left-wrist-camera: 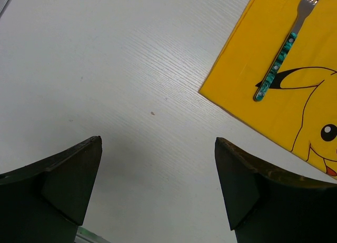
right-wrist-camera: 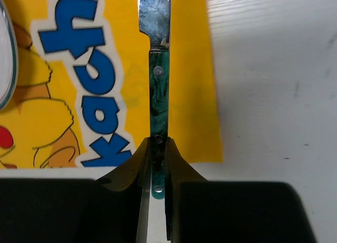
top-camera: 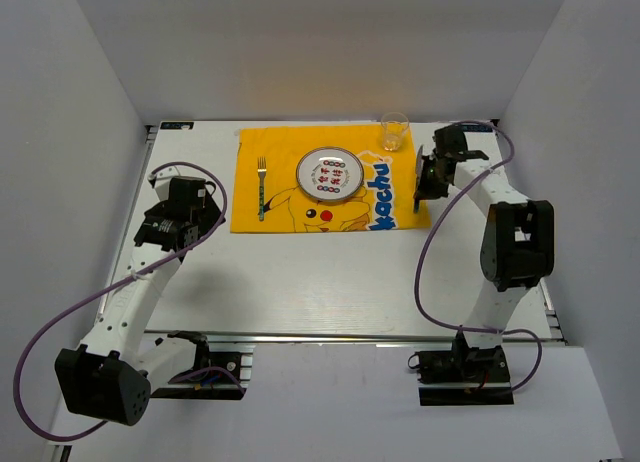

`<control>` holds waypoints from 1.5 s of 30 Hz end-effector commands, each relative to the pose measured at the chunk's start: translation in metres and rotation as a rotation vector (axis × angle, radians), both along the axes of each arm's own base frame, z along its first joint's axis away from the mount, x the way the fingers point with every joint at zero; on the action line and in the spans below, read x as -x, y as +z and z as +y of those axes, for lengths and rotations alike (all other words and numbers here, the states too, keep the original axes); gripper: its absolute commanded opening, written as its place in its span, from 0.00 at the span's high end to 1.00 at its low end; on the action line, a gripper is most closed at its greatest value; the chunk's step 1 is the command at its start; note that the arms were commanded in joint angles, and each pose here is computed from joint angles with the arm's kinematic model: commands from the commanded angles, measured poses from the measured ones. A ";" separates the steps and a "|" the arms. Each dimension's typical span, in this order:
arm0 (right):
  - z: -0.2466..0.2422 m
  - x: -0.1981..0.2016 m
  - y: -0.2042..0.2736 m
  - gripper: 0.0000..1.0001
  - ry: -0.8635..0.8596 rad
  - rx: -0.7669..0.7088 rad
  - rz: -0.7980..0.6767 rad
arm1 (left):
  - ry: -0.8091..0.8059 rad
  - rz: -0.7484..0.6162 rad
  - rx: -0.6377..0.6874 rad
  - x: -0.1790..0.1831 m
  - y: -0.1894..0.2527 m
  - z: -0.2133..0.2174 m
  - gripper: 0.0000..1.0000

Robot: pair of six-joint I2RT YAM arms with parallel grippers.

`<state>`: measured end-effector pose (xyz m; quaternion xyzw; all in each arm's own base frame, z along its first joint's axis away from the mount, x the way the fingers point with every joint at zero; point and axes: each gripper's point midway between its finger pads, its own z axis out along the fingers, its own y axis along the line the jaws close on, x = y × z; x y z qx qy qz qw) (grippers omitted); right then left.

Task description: Set the dinner table for one person

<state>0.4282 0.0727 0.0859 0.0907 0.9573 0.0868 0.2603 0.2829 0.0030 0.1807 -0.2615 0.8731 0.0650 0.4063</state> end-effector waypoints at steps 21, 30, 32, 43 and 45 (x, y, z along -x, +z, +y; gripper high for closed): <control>0.041 -0.004 -0.038 1.00 0.205 0.033 0.064 | -0.039 -0.065 0.025 -0.005 0.016 -0.005 0.02; 0.044 -0.008 -0.053 1.00 0.184 0.051 0.095 | -0.048 -0.064 0.028 -0.006 0.015 -0.007 0.02; 0.037 -0.010 -0.056 1.00 0.159 0.085 0.095 | -0.049 -0.065 0.029 -0.006 0.015 -0.007 0.02; 0.041 -0.021 -0.040 1.00 0.152 0.082 0.053 | -0.052 -0.067 0.029 -0.007 0.015 -0.008 0.02; 0.041 -0.023 -0.038 1.00 0.153 0.085 0.046 | -0.053 -0.066 0.031 -0.006 0.015 -0.008 0.02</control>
